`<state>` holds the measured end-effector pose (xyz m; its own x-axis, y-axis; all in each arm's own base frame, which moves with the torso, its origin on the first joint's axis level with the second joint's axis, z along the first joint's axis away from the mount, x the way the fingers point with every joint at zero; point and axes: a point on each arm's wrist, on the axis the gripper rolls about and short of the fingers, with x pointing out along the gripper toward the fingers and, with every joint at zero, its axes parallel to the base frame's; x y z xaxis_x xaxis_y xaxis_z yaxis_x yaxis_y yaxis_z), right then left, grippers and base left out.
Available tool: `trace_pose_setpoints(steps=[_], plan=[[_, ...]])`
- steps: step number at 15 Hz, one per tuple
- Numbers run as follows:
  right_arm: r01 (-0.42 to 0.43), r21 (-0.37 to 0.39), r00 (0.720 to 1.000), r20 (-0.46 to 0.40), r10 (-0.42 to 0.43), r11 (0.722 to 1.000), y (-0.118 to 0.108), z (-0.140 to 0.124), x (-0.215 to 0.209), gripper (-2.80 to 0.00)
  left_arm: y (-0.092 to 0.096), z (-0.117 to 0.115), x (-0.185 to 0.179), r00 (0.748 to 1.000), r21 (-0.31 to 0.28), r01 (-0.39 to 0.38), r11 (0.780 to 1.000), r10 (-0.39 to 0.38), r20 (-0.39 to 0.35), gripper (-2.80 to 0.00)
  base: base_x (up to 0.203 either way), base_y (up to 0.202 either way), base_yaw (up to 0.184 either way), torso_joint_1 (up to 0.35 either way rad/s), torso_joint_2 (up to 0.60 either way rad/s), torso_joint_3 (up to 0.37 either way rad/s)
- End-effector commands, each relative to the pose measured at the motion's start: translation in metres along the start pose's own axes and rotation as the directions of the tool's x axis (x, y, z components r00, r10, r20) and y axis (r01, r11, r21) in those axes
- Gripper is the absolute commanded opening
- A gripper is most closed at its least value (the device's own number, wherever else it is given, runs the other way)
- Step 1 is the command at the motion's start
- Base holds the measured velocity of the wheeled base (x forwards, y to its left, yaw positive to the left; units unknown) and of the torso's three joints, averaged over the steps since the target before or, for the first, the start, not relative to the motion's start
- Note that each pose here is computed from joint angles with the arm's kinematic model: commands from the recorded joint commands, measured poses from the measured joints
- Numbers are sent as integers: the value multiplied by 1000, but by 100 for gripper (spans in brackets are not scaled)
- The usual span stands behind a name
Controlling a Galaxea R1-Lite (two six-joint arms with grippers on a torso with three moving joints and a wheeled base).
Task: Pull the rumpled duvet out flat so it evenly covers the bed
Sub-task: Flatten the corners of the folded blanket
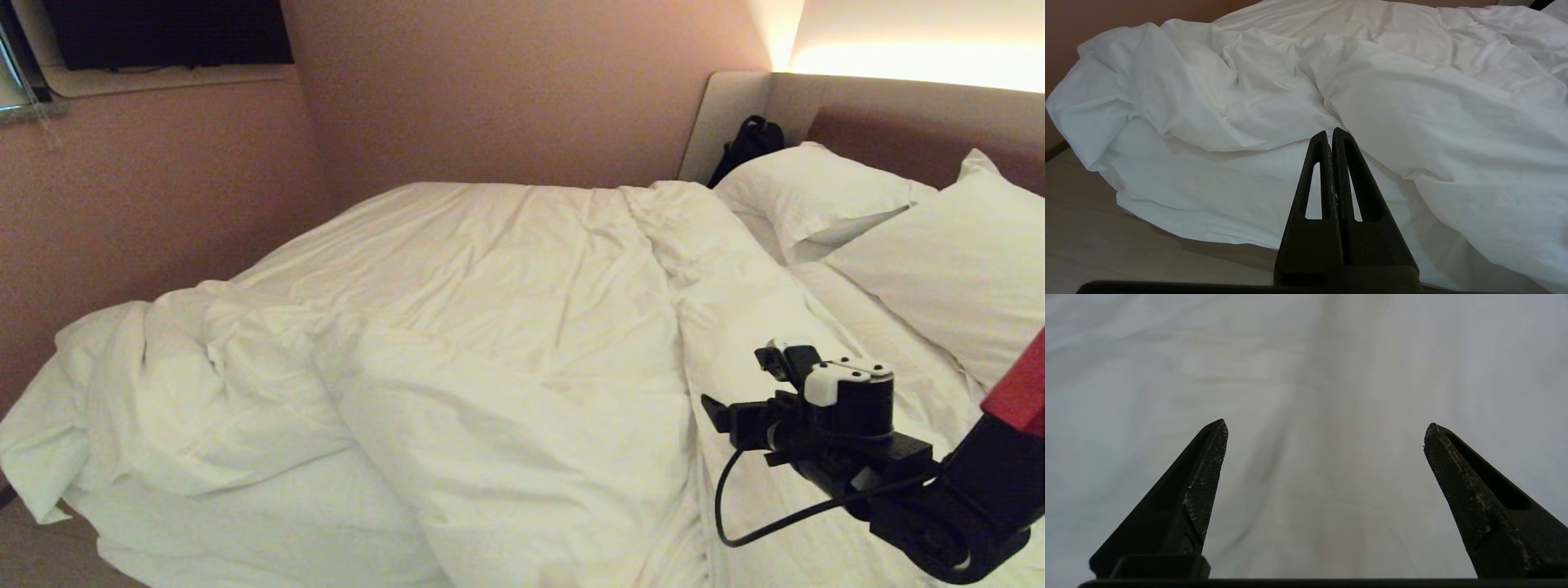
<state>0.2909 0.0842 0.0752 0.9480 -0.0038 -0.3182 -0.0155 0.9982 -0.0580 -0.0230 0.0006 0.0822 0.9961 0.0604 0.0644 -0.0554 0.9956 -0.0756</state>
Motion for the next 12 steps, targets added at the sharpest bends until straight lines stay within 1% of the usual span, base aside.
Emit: trace_pose_setpoints(steps=[1,5,6,8,10,12], plan=[[109,83,994,-35,-106,991,-9,1,-6,0,0,0,0,1000,-1,-1,1000,1,0,-280,0,0,0,0,0,0],[156,93,987,9,-157,983,-22,1,-21,0,0,0,0,1000,-1,-1,1000,1,0,-280,0,0,0,0,0,0],[189,100,981,22,-192,977,-33,2,-21,0,0,0,0,1000,-1,-1,1000,1,0,-280,0,0,0,0,0,0],[239,122,970,12,-242,963,-56,1,-23,0,0,0,0,1000,-1,-1,1000,1,0,-280,0,0,0,0,0,0],[206,145,978,-20,-205,968,-77,-6,-32,0,0,0,0,1000,-1,-1,1000,1,0,-280,0,0,0,0,0,0],[178,200,984,-23,-177,963,-95,-6,-37,0,0,0,0,1000,-1,-1,1000,1,0,-280,0,0,0,0,0,0]])
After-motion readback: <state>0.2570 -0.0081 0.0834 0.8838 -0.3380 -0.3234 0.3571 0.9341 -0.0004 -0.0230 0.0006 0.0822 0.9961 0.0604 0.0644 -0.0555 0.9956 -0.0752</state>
